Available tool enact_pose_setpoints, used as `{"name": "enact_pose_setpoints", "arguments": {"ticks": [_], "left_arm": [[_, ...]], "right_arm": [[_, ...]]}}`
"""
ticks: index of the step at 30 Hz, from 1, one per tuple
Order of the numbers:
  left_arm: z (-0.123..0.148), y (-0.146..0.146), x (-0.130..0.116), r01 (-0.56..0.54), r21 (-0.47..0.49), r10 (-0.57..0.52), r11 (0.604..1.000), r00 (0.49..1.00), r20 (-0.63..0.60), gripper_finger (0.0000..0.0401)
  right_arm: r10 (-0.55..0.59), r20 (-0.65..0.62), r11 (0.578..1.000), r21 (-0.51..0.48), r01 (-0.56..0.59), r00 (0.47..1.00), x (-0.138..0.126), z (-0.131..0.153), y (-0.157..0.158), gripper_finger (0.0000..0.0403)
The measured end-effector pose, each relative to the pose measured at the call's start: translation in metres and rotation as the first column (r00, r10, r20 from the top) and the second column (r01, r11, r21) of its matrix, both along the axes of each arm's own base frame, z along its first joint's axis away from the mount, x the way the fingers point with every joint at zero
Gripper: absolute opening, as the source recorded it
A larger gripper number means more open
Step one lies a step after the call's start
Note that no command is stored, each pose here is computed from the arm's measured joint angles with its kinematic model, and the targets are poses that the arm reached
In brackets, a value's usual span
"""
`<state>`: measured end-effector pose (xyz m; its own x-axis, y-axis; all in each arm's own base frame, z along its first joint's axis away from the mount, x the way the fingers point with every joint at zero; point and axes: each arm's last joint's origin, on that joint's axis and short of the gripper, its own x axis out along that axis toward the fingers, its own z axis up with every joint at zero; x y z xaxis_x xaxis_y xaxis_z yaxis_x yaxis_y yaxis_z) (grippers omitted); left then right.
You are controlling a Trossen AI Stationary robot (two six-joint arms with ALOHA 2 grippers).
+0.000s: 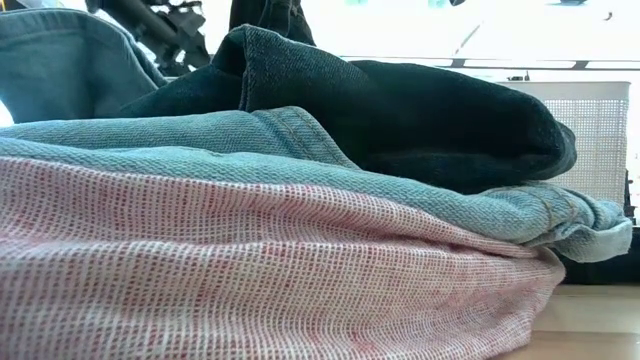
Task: Sort clothes
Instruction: Put the light blue shorts into the left white bin
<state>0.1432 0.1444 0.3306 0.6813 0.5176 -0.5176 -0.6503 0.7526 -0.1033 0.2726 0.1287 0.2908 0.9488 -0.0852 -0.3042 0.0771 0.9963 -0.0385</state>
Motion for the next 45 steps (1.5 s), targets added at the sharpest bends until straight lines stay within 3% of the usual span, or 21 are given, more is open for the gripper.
{"name": "enact_pose_setpoints", "arguments": {"ticks": [3,6,12,17,19,23,26,33,37,41,45], "left_arm": [[0.005,-0.008,-0.001,-0.029,0.070,0.031,0.997,0.999,-0.032,0.0260],[-0.008,-0.002,0.005,-0.006,0.036,0.010,0.999,0.992,-0.125,0.0228],[-0.060,0.035,0.032,0.011,-0.130,-0.054,0.991,0.942,-0.332,0.0119],[-0.110,0.050,0.058,0.118,-0.338,-0.242,0.934,0.903,-0.355,0.0021],[-0.123,0.052,0.066,0.116,-0.365,-0.258,0.924,0.893,-0.369,0.0009],[-0.122,0.051,0.072,0.051,-0.290,-0.184,0.956,0.871,-0.455,0.0021],[-0.099,0.045,0.069,0.028,-0.237,-0.141,0.971,0.870,-0.473,0.0022],[-0.019,0.015,0.051,0.074,-0.045,-0.085,0.996,0.949,-0.304,0.0030],[0.008,-0.004,0.033,0.083,0.023,-0.077,0.996,0.975,-0.209,0.0069],[0.011,-0.014,0.022,0.081,0.044,-0.072,0.996,0.981,-0.181,0.0125],[-0.008,-0.011,0.024,0.069,0.039,-0.060,0.997,0.979,-0.195,0.0173]], "right_arm": [[-0.002,0.000,1.000,0.000,0.002,1.000,0.000,0.000,0.000,0.0213],[-0.041,0.008,0.999,-0.013,0.041,0.999,0.000,0.000,-0.001,0.0213],[-0.145,0.028,0.989,0.005,0.145,0.989,0.001,0.001,-0.006,0.0213],[-0.174,0.005,0.984,0.044,0.173,0.985,0.001,-0.002,-0.010,0.0213],[-0.181,-0.009,0.982,0.052,0.181,0.983,0.000,-0.004,-0.010,0.0213],[-0.190,-0.025,0.979,0.070,0.192,0.981,0.000,-0.006,-0.010,0.0213],[-0.194,-0.038,0.978,0.076,0.196,0.980,0.000,-0.008,-0.009,0.0213],[-0.196,-0.084,0.979,0.034,0.200,0.977,0.009,-0.025,-0.006,0.0213],[-0.197,-0.087,0.979,0.031,0.200,0.977,0.014,-0.031,-0.003,0.0213],[-0.197,-0.087,0.979,0.030,0.200,0.977,0.015,-0.032,-0.003,0.0213],[-0.197,-0.086,0.979,0.031,0.200,0.977,0.015,-0.032,-0.003,0.0213]]}}
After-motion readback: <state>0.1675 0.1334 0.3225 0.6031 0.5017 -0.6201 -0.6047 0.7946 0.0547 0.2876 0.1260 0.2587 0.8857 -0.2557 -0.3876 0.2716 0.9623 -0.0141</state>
